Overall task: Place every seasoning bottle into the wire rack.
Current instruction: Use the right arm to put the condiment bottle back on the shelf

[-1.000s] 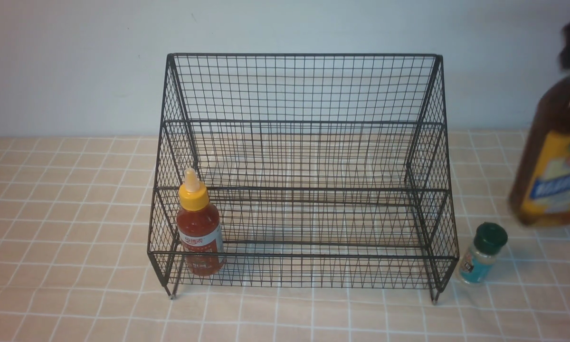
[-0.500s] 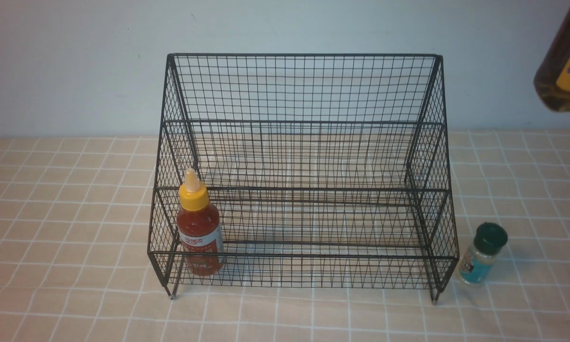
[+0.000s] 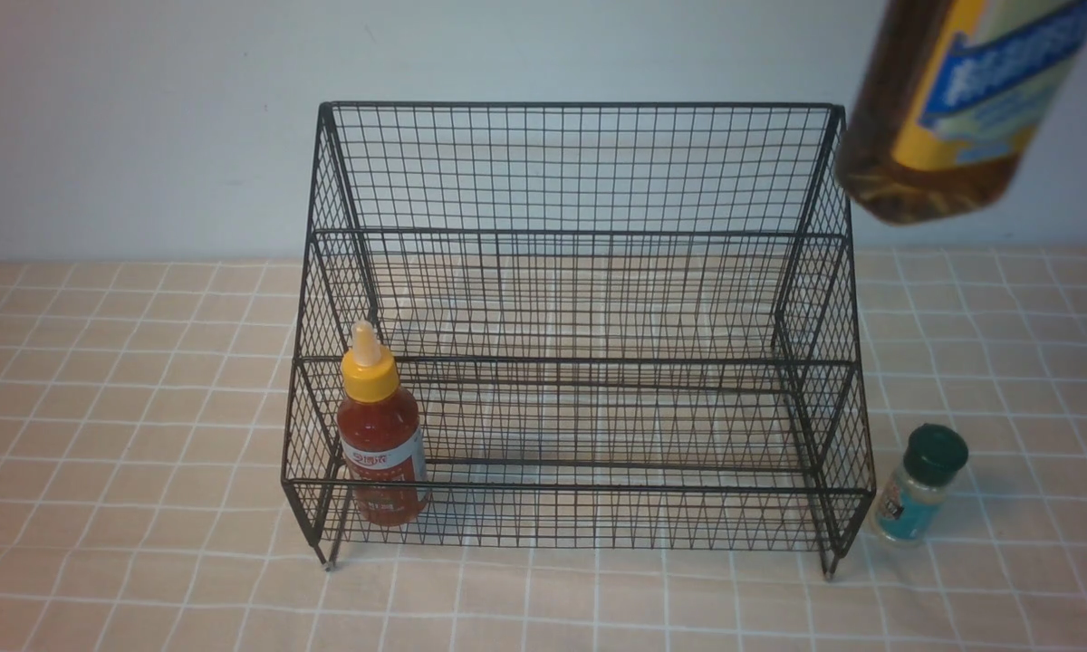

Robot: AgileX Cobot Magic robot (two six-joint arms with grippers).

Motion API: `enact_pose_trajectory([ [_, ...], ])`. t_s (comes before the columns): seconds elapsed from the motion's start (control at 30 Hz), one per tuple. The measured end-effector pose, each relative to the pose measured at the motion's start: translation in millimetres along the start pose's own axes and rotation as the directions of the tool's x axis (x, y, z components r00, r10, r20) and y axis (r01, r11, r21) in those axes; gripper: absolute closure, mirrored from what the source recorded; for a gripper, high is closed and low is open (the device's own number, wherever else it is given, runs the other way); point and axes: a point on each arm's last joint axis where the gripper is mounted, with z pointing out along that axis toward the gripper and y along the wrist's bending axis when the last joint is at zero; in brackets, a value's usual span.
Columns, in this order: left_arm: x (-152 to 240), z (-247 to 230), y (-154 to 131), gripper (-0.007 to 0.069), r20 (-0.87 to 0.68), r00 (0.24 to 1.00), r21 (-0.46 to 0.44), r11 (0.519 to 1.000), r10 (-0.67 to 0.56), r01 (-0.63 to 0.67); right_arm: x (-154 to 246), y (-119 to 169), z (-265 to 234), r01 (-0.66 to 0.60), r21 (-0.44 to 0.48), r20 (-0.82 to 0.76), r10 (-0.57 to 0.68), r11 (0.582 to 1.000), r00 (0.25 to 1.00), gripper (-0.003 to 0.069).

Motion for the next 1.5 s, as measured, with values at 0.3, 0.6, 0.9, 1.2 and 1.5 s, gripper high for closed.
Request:
enact_pose_trajectory([
  [0.3,4.5,-0.1,2.3,0.0632,-0.05,0.999,-0.026,1.0,0.0,-0.001,14.5,14.7,81.5,-0.06,0.011,-0.011,0.06,0.998,0.998,0.0342],
  [0.6,6.9,-0.6,7.7,0.0632,-0.078,0.997,-0.083,0.996,0.016,-0.023,35.6,-12.1,135.3,-0.09,0.173,-0.046,0.1,0.981,0.994,0.0342],
  [0.9,4.9,-0.9,11.6,0.0632,-0.059,0.998,-0.125,0.991,0.038,-0.045,59.1,-19.9,154.9,-0.092,0.214,-0.203,0.137,0.973,0.97,0.0342],
  [1.2,4.1,-1.0,13.0,0.0632,-0.052,0.998,-0.14,0.989,0.047,-0.054,90.0,-26.0,167.9,-0.083,0.258,-0.429,0.191,0.962,0.883,0.0342],
  [1.5,3.9,-1.1,13.2,0.0632,-0.051,0.998,-0.143,0.988,0.048,-0.055,113.6,-35.2,196.5,-0.081,0.272,-0.499,0.213,0.959,0.84,0.0342],
])
